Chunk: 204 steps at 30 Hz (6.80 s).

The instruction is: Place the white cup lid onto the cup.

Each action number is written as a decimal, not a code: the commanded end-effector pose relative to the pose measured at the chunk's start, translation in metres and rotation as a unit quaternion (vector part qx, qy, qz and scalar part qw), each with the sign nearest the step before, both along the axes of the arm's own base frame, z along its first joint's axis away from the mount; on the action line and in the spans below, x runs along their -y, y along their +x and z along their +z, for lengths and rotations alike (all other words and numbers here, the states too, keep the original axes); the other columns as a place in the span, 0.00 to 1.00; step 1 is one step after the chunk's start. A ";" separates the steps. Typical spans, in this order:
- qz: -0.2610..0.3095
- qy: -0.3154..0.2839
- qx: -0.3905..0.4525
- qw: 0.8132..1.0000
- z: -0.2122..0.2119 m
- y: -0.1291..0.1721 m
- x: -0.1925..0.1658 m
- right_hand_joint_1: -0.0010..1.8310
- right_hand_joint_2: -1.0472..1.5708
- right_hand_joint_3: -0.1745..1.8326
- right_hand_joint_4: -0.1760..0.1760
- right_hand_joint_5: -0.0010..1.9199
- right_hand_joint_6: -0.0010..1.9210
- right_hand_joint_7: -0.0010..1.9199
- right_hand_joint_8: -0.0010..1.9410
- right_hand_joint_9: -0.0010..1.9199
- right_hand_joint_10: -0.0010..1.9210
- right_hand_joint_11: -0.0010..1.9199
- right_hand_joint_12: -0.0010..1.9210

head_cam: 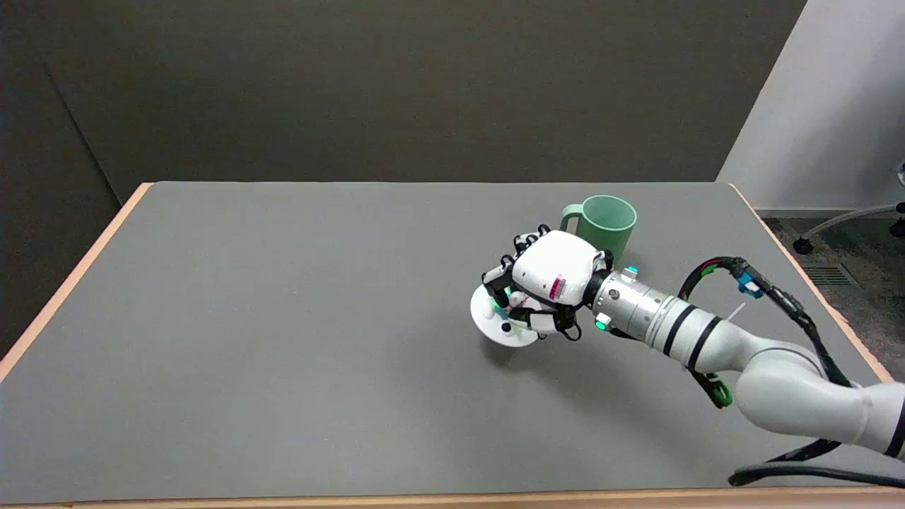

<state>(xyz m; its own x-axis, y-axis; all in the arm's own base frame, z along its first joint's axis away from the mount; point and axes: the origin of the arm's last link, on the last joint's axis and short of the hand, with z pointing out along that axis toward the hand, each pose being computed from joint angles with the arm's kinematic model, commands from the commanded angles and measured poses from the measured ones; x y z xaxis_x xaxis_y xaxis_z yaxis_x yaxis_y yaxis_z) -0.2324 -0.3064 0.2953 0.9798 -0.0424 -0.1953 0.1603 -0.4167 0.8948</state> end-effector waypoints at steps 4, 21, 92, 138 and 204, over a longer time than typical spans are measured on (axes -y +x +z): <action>-0.002 -0.003 -0.076 0.997 0.028 0.016 0.026 0.53 0.81 0.19 1.00 0.44 0.63 0.57 0.22 0.57 0.26 0.32 0.72; 0.029 -0.034 -0.102 0.994 0.057 0.047 0.044 0.53 0.81 0.20 1.00 0.44 0.63 0.56 0.22 0.57 0.25 0.35 0.67; 0.004 -0.094 -0.139 0.986 0.113 0.100 0.097 0.52 0.81 0.21 1.00 0.43 0.64 0.57 0.25 0.57 0.24 0.45 0.54; -0.031 -0.124 -0.162 0.979 0.143 0.101 0.092 0.52 0.81 0.21 1.00 0.43 0.64 0.57 0.26 0.57 0.24 0.46 0.54; -0.022 -0.127 -0.163 0.978 0.146 0.087 0.091 0.47 0.68 0.57 1.00 0.35 0.11 0.43 0.12 0.49 0.18 0.48 0.45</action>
<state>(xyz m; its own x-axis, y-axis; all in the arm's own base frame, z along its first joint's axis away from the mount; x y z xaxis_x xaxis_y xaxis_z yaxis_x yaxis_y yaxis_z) -0.1436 -0.3970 0.4397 0.8708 -0.1737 -0.4599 0.4256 -0.2016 0.8822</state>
